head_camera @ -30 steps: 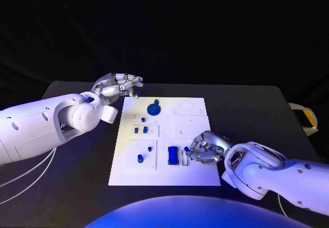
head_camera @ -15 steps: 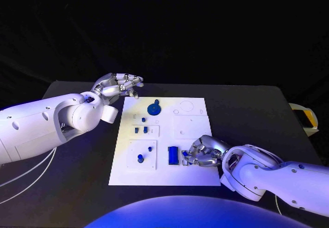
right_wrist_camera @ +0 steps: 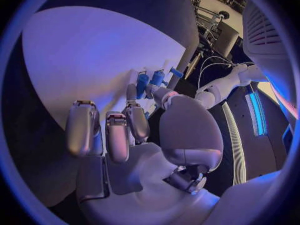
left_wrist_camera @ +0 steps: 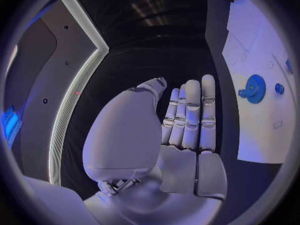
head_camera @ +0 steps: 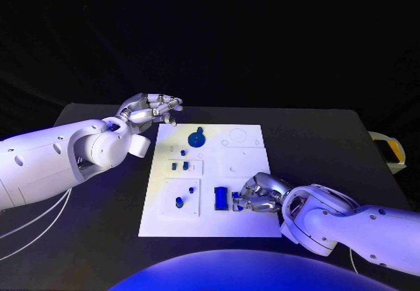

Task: Assemble the parts on the task board

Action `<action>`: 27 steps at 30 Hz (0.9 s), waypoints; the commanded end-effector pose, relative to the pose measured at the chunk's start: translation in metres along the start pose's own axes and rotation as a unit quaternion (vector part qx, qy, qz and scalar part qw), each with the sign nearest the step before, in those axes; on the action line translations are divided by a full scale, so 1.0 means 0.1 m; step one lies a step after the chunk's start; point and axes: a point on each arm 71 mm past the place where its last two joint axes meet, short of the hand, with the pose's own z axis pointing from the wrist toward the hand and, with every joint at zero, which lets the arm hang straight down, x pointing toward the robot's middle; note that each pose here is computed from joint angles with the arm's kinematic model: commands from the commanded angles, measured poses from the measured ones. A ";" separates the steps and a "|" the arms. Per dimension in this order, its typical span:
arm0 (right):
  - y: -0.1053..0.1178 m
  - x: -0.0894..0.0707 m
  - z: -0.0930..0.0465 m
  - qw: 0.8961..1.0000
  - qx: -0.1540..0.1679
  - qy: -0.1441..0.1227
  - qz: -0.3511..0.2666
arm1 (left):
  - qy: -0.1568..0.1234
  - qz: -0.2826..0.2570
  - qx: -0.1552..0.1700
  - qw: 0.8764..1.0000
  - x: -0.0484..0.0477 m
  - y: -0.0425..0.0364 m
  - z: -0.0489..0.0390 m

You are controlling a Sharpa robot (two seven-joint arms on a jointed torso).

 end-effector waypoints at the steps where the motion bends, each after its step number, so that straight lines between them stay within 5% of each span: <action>1: 0.01 0.02 0.00 1.000 0.001 0.005 -0.005 | 0.009 -0.002 0.004 1.000 0.023 -0.010 0.002; 27: -0.04 -0.01 -0.04 1.000 -0.007 0.009 -0.016 | 0.008 -0.002 0.004 1.000 0.018 -0.009 0.003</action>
